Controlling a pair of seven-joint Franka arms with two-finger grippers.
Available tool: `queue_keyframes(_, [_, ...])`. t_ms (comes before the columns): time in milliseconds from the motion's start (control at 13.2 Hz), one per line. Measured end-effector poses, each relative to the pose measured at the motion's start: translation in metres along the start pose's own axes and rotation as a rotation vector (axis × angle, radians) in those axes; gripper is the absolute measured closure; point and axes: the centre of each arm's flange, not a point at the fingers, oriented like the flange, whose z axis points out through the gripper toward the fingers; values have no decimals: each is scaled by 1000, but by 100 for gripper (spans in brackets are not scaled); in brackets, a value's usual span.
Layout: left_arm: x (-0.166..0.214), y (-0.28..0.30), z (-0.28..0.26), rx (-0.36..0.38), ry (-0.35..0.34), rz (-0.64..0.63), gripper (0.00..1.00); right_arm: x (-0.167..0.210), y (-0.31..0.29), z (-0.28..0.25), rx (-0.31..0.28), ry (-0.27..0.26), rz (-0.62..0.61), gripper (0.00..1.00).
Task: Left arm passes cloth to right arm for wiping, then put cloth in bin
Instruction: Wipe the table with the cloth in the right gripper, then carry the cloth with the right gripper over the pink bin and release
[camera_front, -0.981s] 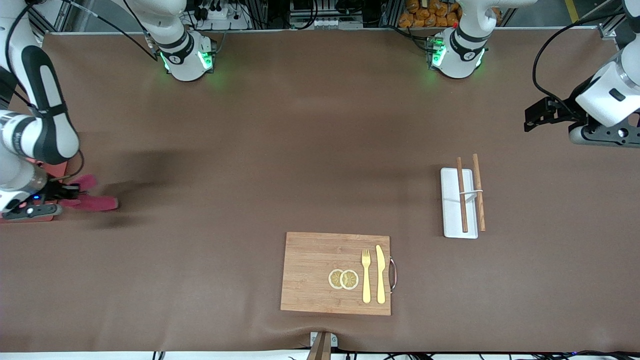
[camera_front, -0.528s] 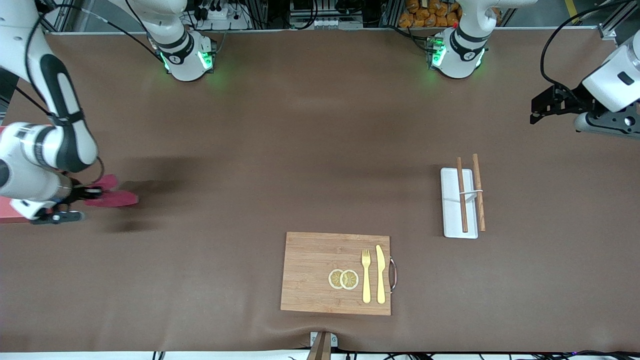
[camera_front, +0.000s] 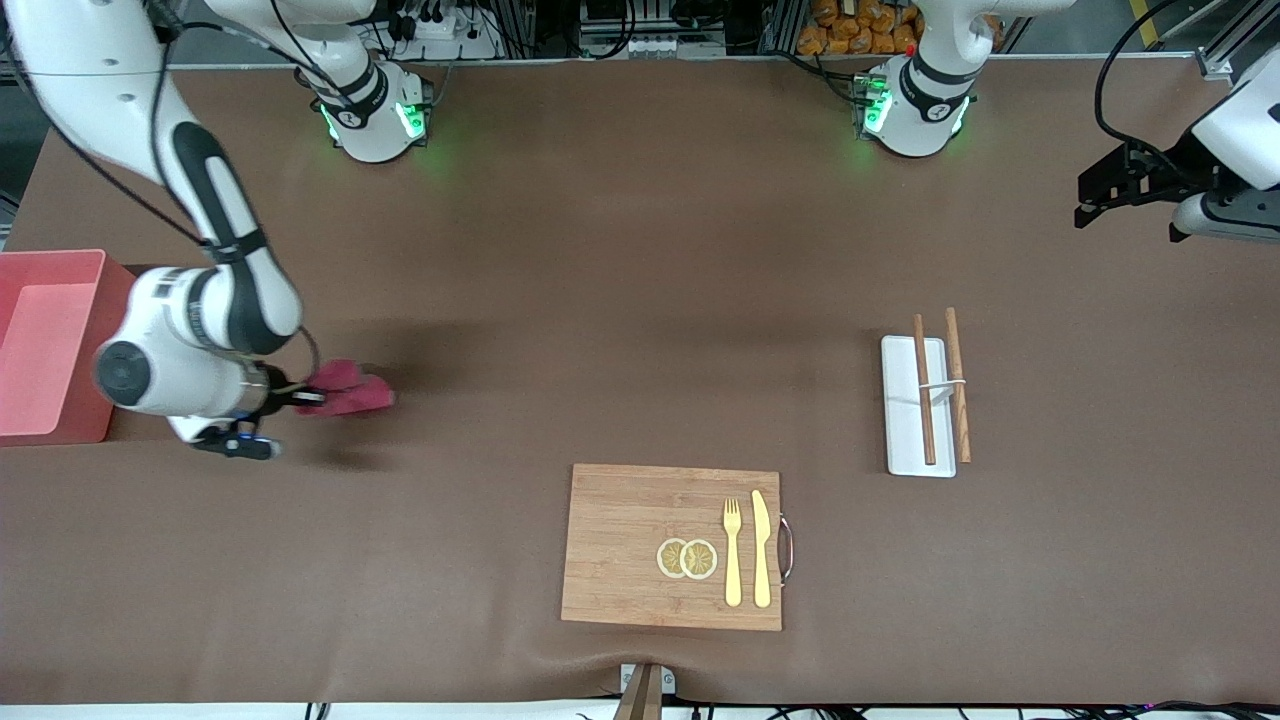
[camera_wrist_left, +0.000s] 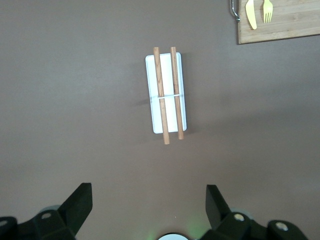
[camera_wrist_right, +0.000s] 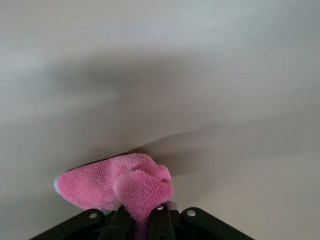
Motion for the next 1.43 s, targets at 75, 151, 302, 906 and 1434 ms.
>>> queue_keyframes(75, [0, -3, -1, 0, 1, -6, 0, -12, -37, 2, -7, -2, 51, 93])
queue_keyframes(151, [0, -5, -2, 0, 5, -9, 0, -26, -74, 5, -15, 0, 97, 93])
queue_keyframes(302, [-1, -5, -11, 1, 23, -9, 0, -52, -136, 4, 4, 2, 168, 93])
queue_keyframes(906, [-2, -4, -12, 0, 11, -7, 0, -5, 17, -104, 46, 54, -106, 93])
queue_keyframes(1434, [-2, -4, -9, -1, -5, -8, 0, -4, 322, -210, -50, 73, -509, 93])
